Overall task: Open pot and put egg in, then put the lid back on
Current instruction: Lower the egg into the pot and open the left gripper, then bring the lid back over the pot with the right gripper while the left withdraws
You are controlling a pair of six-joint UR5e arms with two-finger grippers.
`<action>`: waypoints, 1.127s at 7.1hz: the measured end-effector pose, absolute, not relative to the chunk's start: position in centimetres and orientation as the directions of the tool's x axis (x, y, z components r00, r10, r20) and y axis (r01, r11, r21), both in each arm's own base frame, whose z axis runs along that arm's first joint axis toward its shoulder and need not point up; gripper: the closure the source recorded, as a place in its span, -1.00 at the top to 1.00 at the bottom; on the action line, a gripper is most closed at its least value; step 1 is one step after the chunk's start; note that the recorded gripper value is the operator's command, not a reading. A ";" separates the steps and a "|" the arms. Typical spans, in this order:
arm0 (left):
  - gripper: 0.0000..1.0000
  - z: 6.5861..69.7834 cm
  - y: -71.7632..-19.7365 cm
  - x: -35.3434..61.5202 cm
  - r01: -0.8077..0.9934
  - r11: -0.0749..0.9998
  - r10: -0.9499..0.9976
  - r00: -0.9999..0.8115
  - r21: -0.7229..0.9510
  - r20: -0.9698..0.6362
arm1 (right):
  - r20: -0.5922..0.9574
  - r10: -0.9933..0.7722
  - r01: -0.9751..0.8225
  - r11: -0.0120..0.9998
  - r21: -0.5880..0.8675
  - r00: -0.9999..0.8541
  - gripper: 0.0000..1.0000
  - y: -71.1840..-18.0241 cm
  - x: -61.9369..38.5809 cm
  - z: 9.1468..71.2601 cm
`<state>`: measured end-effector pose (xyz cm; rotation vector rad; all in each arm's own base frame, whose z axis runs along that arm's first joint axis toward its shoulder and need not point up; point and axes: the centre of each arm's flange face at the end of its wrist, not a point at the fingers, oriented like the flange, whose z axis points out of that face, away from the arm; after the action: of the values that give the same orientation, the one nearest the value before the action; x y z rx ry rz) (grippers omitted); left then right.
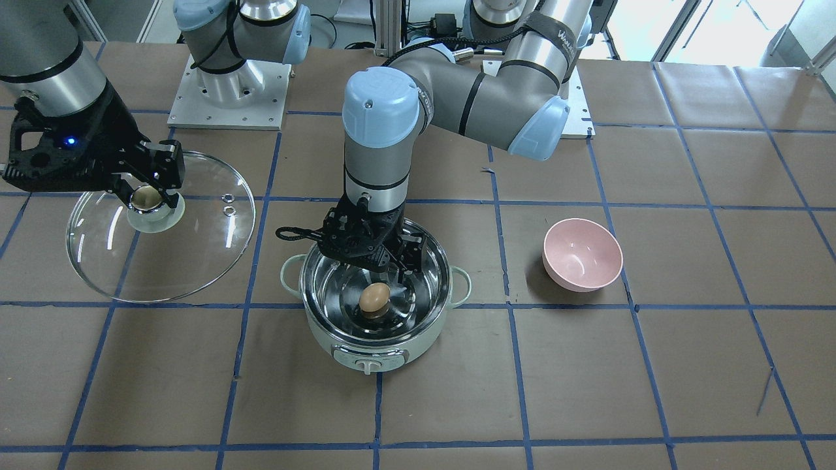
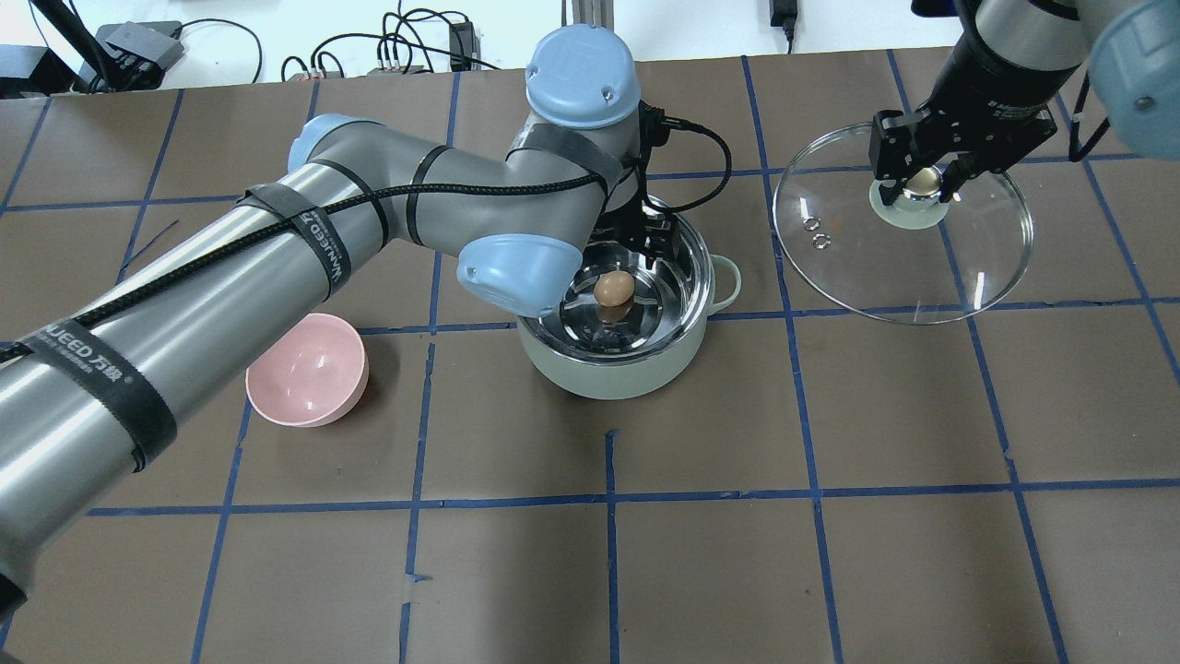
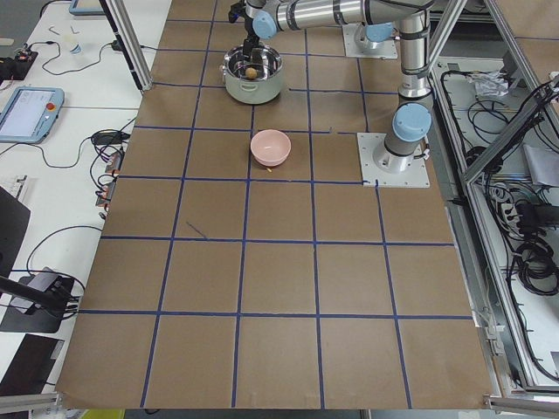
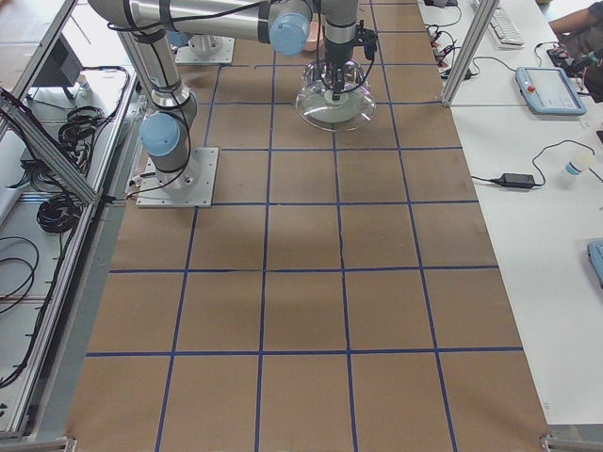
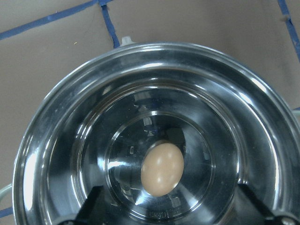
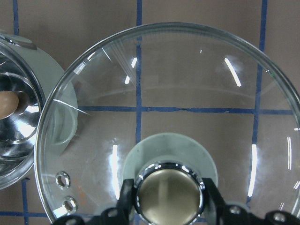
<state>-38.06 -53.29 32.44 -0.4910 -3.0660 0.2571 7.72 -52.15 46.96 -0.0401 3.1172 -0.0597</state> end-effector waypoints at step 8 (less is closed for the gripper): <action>1.00 49.6 -49.6 -16.9 0.107 0.991 0.105 -0.994 -0.079 -0.021 | -0.070 0.083 0.089 0.991 -0.096 -0.994 -0.34 -53.8 30.6 39.7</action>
<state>-16.94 -49.59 49.58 -0.1675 -3.1512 0.1270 30.63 -53.79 39.70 0.1329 3.0690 -0.1531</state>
